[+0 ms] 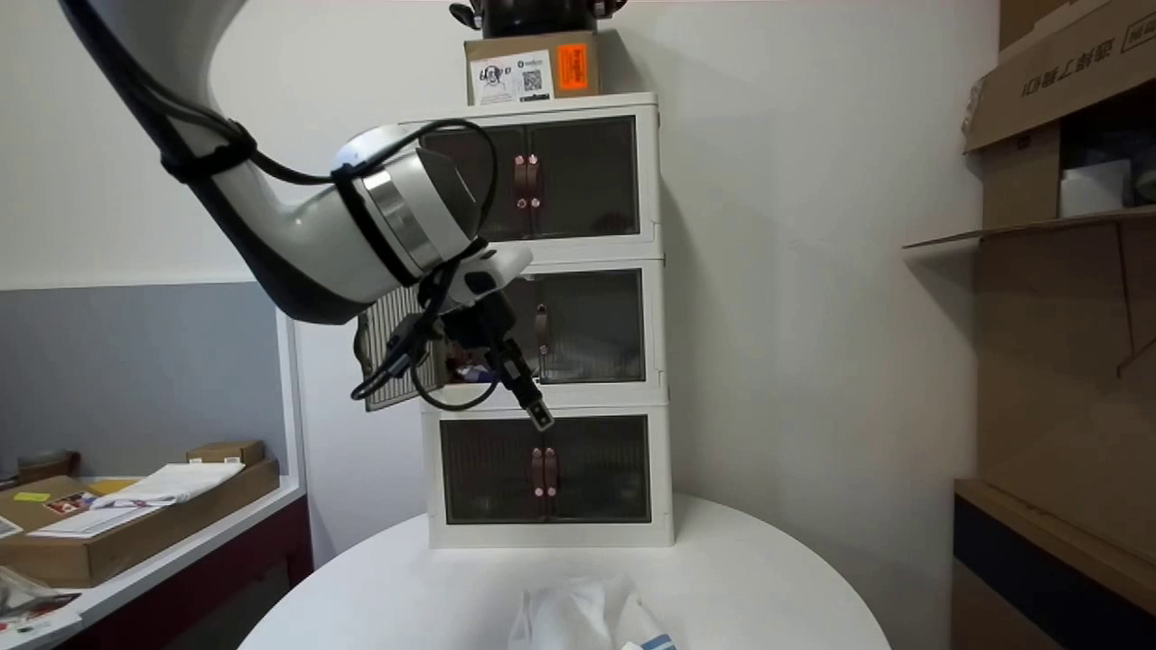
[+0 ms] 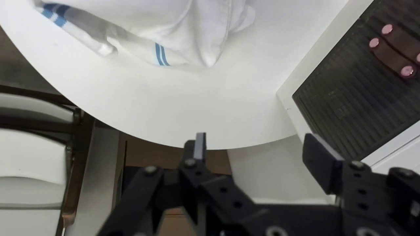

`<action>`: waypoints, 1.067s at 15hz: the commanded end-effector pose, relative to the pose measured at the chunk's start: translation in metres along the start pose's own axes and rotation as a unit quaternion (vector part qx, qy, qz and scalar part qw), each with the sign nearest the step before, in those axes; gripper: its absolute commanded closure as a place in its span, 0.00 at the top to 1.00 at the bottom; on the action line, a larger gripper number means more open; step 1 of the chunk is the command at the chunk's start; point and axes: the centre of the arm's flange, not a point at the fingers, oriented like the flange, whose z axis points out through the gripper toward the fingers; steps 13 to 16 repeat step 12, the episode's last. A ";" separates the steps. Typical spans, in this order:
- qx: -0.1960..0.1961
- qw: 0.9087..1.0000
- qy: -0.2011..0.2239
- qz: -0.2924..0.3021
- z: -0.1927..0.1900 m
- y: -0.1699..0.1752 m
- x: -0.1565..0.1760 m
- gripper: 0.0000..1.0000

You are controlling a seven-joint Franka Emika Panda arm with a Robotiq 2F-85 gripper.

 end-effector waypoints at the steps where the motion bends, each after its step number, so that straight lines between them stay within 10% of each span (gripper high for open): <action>1: -0.002 1.000 -0.010 -0.009 -0.002 -0.007 -0.002 0.81; 4: -0.011 0.999 -0.016 -0.028 -0.001 -0.019 -0.007 0.99; 16: -0.017 0.999 -0.015 -0.028 0.003 -0.017 -0.006 0.99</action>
